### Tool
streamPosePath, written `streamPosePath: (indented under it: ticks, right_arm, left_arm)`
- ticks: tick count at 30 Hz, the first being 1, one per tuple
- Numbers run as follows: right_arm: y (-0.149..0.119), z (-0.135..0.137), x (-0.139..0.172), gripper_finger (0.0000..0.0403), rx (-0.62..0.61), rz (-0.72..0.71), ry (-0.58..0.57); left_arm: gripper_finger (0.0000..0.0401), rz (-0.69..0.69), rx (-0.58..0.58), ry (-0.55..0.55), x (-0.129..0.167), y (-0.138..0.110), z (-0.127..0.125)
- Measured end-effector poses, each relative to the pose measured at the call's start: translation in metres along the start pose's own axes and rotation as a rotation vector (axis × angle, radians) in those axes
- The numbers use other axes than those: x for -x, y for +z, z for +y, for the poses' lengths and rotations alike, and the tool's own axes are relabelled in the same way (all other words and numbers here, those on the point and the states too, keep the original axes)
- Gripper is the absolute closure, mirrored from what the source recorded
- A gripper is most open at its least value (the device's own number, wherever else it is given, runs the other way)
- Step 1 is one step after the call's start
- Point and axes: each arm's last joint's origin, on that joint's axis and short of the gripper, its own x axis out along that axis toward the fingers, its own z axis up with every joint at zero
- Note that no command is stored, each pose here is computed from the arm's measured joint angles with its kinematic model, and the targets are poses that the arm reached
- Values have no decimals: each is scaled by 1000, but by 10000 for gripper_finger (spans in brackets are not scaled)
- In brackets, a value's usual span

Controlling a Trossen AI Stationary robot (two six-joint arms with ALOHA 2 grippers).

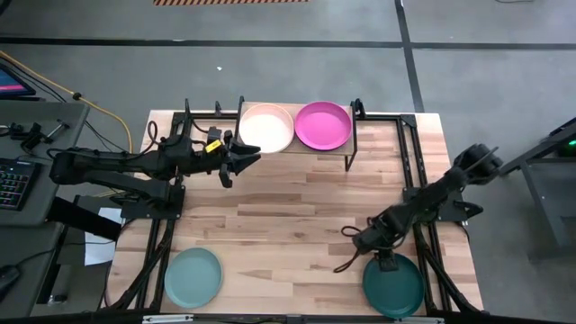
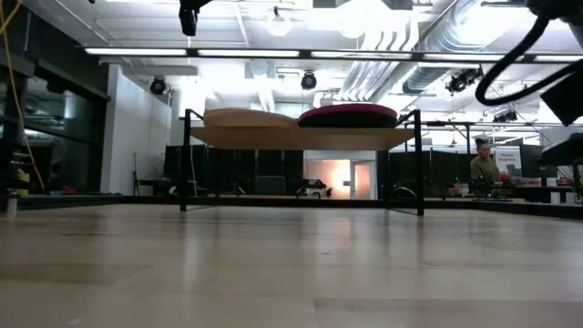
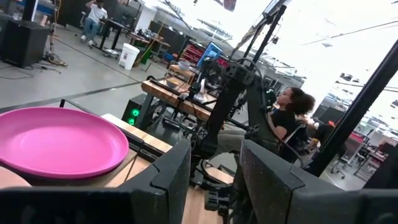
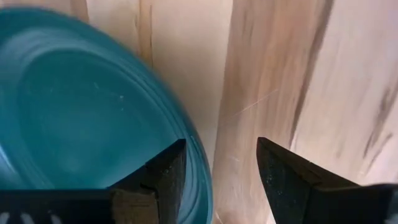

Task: Place and stack plates onto a shelf
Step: Stack the green plate on top of the pink plate on the shelf

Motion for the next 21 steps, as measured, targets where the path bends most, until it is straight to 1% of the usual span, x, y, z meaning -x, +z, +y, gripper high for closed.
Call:
streamPosePath:
  ticks: [4, 9, 12, 14, 16, 21]
  right_arm:
    - [1, 1, -4, 226, 48, 27, 34]
    - [1, 4, -10, 227, 108, 42, 42]
    - [0, 6, -15, 240, 122, 60, 35]
    - [0, 7, -17, 261, 126, 71, 29]
    - [0, 8, -19, 290, 118, 75, 25]
    - [-1, 9, -17, 385, 86, 84, 53]
  left_arm:
    - [270, -4, 0, 10, 0, 0, 0]
    - [270, -5, 0, 11, 0, 0, 0]
    - [270, -5, 0, 12, 0, 0, 0]
    - [270, -5, 0, 12, 0, 0, 0]
    - [270, -5, 0, 12, 0, 0, 0]
    - [270, -5, 0, 13, 0, 0, 0]
